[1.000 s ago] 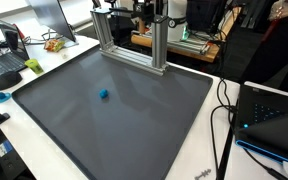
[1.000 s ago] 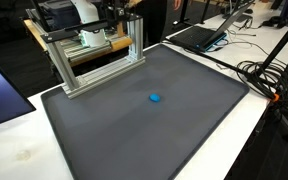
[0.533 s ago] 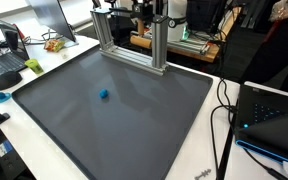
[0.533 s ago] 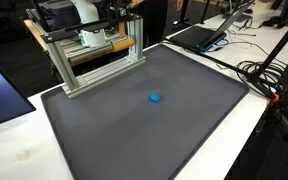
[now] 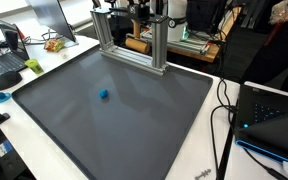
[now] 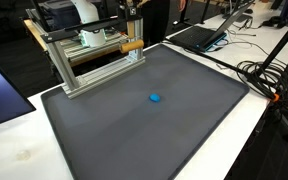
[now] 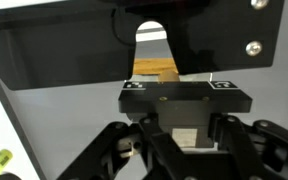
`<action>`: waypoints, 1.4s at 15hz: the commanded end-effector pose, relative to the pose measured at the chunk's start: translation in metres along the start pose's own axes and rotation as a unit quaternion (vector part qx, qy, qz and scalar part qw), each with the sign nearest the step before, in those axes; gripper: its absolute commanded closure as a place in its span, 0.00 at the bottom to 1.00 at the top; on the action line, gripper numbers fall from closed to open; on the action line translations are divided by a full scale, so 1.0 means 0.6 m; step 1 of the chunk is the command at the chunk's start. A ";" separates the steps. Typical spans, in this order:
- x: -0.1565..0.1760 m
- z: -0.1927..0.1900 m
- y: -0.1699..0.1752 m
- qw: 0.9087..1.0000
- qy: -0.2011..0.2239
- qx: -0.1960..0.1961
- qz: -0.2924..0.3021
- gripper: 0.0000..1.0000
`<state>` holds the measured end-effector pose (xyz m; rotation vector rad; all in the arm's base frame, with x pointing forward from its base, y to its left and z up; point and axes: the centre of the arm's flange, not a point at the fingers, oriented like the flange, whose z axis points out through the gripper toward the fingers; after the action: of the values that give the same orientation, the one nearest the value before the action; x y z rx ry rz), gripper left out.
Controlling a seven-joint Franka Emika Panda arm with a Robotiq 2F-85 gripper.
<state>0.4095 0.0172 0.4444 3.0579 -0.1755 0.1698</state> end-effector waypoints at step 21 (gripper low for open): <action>0.300 0.085 0.004 1.000 -0.014 -0.020 -0.011 0.53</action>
<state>0.5926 -0.0087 0.4148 3.0224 -0.1439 0.1216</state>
